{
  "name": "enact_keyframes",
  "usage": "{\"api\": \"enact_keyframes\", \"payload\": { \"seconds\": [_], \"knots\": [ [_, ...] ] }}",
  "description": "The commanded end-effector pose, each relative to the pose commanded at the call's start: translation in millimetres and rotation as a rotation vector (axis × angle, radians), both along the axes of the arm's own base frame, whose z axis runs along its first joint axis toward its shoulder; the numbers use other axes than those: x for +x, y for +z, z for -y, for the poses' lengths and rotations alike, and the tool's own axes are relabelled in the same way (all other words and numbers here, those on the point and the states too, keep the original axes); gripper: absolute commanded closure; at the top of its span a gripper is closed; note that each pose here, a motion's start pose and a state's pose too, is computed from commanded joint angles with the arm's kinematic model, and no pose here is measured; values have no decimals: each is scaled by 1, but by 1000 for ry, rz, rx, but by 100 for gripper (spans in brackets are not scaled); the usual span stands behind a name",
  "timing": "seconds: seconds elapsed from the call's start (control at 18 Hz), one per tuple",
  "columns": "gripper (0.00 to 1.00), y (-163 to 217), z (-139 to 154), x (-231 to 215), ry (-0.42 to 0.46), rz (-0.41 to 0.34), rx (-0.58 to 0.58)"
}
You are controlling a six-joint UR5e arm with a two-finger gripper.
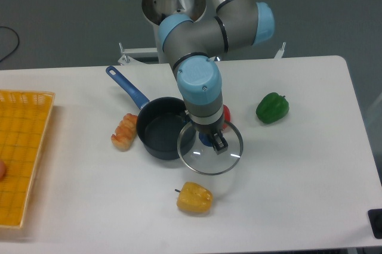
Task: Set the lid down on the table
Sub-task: 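Hold the glass lid by its knob and carry it away from the saucepan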
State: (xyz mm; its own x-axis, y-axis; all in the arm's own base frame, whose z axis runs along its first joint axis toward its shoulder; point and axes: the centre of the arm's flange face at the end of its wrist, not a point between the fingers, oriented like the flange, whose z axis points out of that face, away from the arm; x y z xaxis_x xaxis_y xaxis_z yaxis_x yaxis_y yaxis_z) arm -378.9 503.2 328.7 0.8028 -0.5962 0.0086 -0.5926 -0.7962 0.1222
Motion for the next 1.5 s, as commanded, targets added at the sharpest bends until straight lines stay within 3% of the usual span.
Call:
{"api": "enact_keyframes", "payload": {
  "seconds": [1.5],
  "knots": [
    [40,-27,-3,-22,23,-1,25]
  ]
}}
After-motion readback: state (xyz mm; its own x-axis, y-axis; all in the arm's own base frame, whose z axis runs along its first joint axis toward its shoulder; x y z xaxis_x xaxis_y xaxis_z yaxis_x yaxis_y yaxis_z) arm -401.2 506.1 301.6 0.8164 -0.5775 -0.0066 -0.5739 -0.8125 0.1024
